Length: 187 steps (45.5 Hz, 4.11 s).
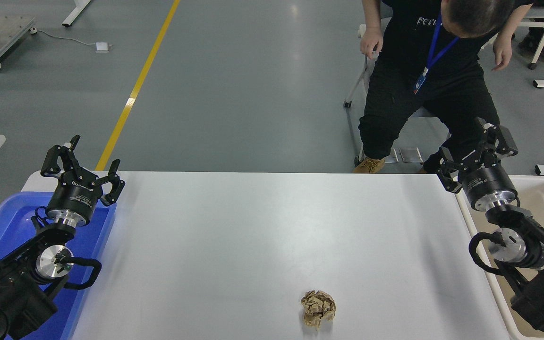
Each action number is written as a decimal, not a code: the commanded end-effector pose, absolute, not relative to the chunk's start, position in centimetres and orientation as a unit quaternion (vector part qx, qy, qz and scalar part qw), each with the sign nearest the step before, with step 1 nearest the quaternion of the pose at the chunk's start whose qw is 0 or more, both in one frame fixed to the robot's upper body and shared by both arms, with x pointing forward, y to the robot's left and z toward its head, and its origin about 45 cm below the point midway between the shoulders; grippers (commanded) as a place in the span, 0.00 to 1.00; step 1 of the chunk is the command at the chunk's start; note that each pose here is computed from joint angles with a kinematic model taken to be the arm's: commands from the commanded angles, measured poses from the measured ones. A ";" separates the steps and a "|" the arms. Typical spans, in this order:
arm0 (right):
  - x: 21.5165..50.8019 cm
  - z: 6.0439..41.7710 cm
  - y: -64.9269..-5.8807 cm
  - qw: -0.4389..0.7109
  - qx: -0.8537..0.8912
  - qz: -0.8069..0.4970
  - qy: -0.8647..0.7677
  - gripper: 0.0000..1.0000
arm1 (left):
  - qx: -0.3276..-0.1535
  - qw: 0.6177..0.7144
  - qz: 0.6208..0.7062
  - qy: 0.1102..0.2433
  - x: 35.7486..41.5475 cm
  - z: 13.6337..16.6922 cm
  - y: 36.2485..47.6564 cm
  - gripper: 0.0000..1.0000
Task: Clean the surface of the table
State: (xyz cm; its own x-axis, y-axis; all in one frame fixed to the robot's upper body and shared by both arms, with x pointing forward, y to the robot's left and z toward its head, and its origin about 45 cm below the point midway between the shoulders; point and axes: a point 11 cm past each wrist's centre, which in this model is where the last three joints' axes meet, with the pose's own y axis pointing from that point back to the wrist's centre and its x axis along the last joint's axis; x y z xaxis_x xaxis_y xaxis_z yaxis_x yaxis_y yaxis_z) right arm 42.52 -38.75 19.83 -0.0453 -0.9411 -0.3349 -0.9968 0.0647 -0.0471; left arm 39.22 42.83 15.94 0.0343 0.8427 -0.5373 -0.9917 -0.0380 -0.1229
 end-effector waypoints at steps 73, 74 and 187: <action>40.3 19.0 -11.3 -0.514 -0.749 -0.383 -0.168 0.99 | -0.244 0.677 0.678 0.153 39.22 15.92 42.8 1.00; 40.4 18.8 -11.3 -0.517 -0.746 -0.385 -0.169 0.99 | -0.244 0.676 0.678 0.153 39.21 15.95 42.9 1.00; 31.2 8.3 -13.8 -0.467 -0.794 -0.325 -0.215 0.83 | -0.244 0.676 0.678 0.153 39.21 15.95 42.9 1.00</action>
State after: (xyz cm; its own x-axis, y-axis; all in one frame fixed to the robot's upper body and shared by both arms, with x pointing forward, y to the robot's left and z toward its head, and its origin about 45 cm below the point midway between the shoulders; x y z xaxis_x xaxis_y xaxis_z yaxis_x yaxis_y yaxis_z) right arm 31.34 -13.67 8.90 0.6925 0.6595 0.2925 0.0549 -0.4524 0.8901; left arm 39.22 42.82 15.93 0.0344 0.8425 -0.5375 -0.9917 -0.0378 -0.1228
